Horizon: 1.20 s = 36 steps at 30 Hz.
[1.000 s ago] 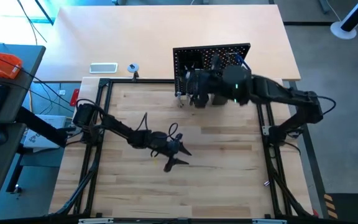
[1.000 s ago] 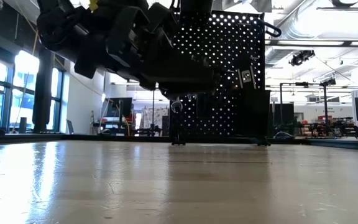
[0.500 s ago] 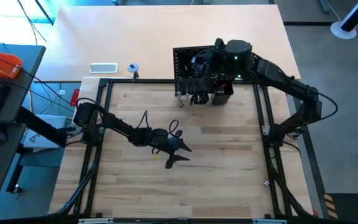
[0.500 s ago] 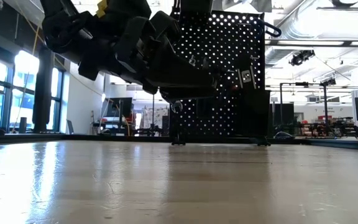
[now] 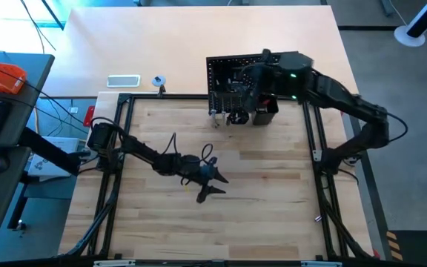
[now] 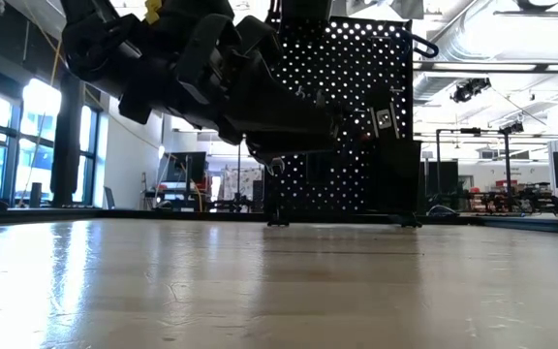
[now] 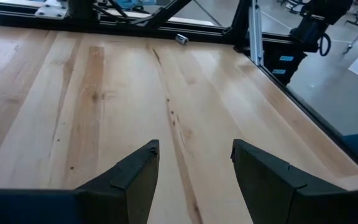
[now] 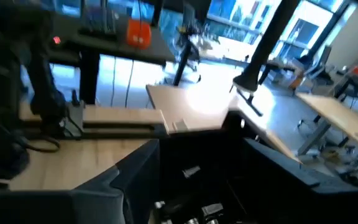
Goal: Hang tools onto peg board
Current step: Put the silver socket into the top black bin on the peg board
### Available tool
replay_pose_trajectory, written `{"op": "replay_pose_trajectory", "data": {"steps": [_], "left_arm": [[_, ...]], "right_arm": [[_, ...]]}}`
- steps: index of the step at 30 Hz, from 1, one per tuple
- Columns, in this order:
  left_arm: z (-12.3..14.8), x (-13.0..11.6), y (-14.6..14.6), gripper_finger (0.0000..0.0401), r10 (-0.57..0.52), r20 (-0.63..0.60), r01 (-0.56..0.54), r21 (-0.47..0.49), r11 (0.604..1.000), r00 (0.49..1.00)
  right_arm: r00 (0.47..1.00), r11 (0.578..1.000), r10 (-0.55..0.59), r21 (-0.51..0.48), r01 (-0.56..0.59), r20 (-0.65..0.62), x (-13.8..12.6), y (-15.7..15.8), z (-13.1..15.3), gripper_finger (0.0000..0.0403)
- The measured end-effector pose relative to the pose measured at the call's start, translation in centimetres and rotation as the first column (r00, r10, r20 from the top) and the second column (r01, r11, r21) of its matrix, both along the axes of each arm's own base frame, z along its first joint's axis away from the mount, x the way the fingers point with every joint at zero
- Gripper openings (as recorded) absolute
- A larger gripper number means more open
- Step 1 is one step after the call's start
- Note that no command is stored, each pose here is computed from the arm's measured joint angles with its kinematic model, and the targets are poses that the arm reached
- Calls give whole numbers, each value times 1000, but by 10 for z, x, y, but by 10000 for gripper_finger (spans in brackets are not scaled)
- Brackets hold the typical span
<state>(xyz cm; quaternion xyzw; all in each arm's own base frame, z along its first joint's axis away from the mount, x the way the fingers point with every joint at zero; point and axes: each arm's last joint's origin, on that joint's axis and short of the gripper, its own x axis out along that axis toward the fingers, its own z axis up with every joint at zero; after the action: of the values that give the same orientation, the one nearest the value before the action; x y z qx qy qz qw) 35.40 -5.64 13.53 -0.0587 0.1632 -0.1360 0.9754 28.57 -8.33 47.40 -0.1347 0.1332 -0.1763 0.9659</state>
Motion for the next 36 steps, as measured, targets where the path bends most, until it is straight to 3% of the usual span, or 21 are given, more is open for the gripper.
{"op": "replay_pose_trajectory", "data": {"steps": [4,8,13,19,28,36], "left_arm": [[0,0,-2,197,-7,0,7,-2,1000,1000],[0,0,-2,197,-6,-1,6,-2,1000,1000],[0,0,-3,197,-5,-3,5,-9,1000,1000],[0,-1,-9,197,-21,-3,21,-10,1000,1000],[2,-2,-16,197,-36,14,36,-10,999,999],[5,-1,-16,197,-34,52,35,-15,999,998]], "right_arm": [[1000,1000,12,-15,-12,29,-22,27,15,221],[999,998,52,39,-52,2,-46,55,20,221],[981,972,152,200,-126,-119,-71,87,10,222],[911,891,307,419,-174,-275,-89,126,-9,222],[848,801,329,599,-18,-415,-106,182,-41,222],[779,737,263,640,219,-569,-122,229,-114,222]]}}
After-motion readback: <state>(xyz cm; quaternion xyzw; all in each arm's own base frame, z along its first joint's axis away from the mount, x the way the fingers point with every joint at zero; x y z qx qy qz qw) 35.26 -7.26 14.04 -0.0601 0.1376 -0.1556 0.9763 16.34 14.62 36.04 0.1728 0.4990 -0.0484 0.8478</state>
